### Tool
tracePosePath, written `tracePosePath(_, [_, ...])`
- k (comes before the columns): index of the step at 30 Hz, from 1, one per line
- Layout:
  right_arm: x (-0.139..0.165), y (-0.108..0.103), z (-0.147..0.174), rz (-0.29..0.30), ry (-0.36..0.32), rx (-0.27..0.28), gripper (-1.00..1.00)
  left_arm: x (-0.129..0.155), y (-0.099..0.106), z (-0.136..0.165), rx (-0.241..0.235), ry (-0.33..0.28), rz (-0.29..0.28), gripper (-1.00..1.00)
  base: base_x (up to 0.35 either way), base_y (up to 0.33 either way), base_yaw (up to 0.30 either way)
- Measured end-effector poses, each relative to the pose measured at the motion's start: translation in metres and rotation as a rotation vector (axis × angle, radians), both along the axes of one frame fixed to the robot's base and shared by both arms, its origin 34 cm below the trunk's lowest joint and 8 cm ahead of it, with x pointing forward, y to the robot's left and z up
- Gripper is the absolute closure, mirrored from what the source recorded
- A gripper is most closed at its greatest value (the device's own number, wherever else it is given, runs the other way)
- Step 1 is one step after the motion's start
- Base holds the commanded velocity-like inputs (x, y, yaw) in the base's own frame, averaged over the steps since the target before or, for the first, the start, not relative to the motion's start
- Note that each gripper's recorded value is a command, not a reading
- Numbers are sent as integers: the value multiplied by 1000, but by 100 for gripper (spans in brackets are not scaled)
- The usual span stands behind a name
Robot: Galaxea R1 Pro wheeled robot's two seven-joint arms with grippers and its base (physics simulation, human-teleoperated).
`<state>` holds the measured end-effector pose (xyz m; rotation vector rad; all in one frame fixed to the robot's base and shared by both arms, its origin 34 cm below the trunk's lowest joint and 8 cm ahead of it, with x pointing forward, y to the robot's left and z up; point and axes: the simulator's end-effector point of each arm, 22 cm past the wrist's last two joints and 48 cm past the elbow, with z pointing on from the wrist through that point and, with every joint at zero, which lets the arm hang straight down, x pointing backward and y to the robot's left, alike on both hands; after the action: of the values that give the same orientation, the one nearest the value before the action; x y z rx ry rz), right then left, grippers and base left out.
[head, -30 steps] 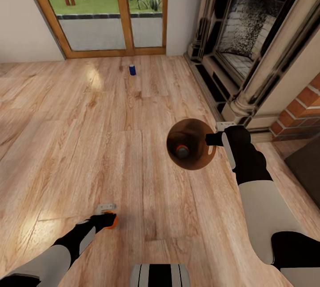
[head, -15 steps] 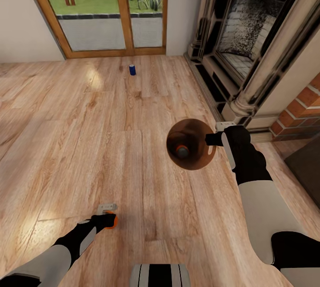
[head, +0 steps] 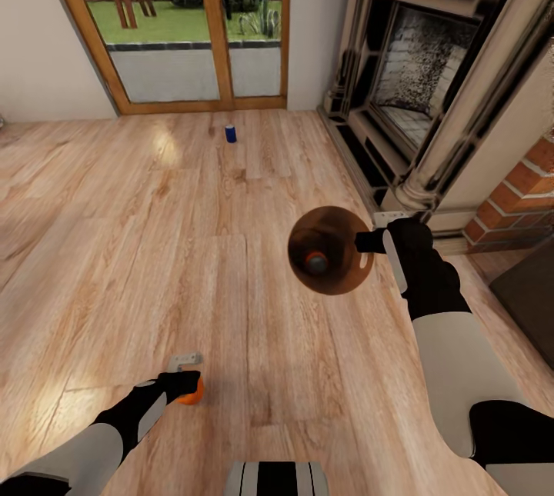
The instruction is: Put the three can of soda from the living room inside the tash can in the kitchen.
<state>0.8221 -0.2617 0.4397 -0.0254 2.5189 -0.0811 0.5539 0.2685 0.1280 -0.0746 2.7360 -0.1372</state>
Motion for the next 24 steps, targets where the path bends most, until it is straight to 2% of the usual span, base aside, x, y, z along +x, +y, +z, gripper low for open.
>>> tracePosePath(19, [-7,6,44,15,-49,-3,100,25,1,39,2,-67,2,100,0,0,0])
tracePosePath(22, [-33,8,8,18,35,3,100,30,1,45,1,-81,2,100,0,0,0])
tracePosePath(24, [-45,7,-3,18,62,-1,100,33,1,50,1,-91,2,100,0,0,0])
